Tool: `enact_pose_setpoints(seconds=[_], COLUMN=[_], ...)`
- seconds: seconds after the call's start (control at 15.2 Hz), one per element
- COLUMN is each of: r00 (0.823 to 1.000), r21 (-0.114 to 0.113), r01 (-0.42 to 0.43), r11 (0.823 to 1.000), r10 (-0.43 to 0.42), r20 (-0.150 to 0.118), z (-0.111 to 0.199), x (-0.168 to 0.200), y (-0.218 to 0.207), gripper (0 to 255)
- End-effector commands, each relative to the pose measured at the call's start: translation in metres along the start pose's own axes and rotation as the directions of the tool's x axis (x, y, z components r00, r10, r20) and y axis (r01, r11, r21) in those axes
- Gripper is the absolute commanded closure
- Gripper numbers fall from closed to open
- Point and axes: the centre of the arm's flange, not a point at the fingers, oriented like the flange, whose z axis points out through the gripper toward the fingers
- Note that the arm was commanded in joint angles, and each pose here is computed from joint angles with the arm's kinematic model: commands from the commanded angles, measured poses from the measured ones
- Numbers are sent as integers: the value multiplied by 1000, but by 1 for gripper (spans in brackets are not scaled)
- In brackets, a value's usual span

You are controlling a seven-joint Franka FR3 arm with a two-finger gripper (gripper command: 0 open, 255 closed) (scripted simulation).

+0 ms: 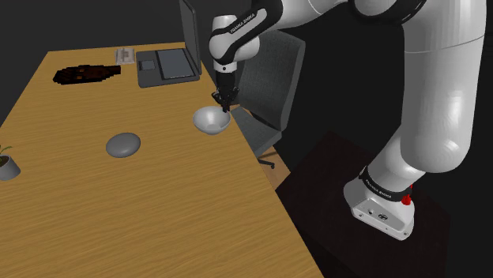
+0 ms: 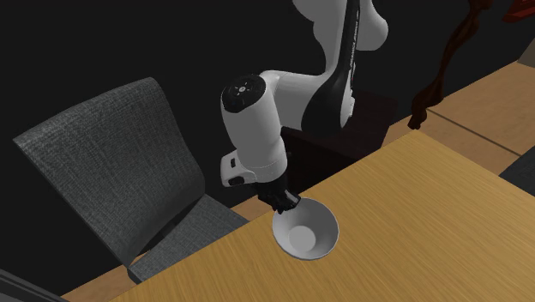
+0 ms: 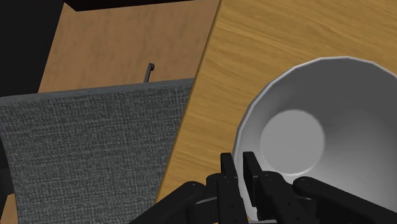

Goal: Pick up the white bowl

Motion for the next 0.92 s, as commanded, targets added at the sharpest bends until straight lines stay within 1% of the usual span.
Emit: enact_pose_setpoints(seconds=[0.0,0.13,0.86], r00=[1000,1000,1000], r21=[0,0,0], r01=[1,1,1], r11=[1000,1000,1000], r10=[-1,-1,-1], r20=[1,1,1], z=[0,0,-57], x=[0,0,-9], y=[-1,-1,-7], gripper=[255,255,255])
